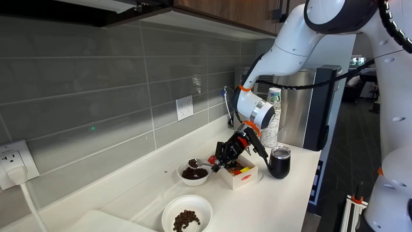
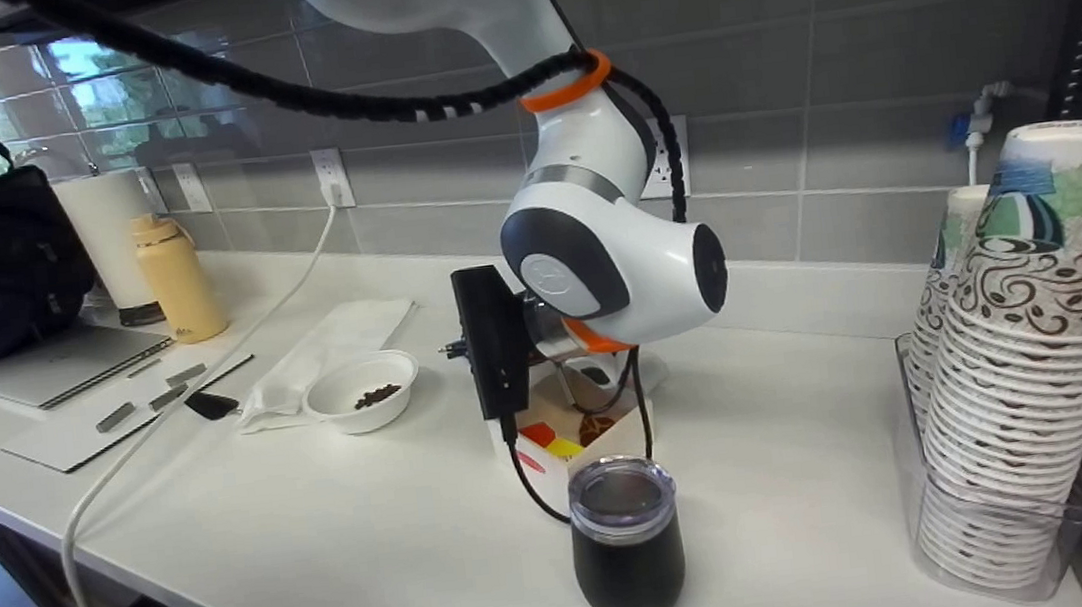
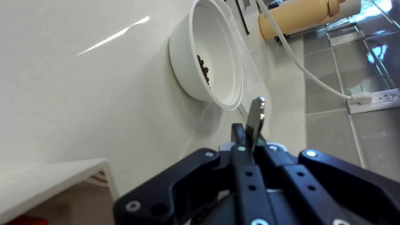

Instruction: Scoop up the beans from the bowl on the right and put them to the bowl on the left

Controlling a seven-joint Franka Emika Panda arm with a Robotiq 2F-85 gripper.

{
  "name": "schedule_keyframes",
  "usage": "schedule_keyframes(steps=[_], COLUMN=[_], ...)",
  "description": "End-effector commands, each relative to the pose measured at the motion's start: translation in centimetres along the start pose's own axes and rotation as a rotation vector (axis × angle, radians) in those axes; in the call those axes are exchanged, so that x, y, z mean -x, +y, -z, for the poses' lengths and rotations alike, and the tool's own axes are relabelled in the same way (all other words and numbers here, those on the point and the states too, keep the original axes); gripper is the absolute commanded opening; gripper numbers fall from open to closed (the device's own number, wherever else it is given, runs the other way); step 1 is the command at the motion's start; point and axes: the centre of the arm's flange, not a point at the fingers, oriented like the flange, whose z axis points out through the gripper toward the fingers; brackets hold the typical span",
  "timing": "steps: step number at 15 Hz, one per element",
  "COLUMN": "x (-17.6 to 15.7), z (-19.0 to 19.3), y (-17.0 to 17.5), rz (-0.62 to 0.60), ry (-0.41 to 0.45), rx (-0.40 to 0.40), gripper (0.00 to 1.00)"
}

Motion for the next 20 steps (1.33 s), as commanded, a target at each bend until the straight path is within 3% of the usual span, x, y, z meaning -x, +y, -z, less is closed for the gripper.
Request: schedule_keyframes(steps=[1,13,20], x=[1.8,9.1,11.7], z=[0.8,-0.1,-3.9], y=[-0.6,-4.0,-5.1], rz=[0.048,0.163,0.214], ry=[-0.04,-0.342,-0.556], rx=[-0.044,0.07,0.159], gripper=[0.01,0.01,0.01])
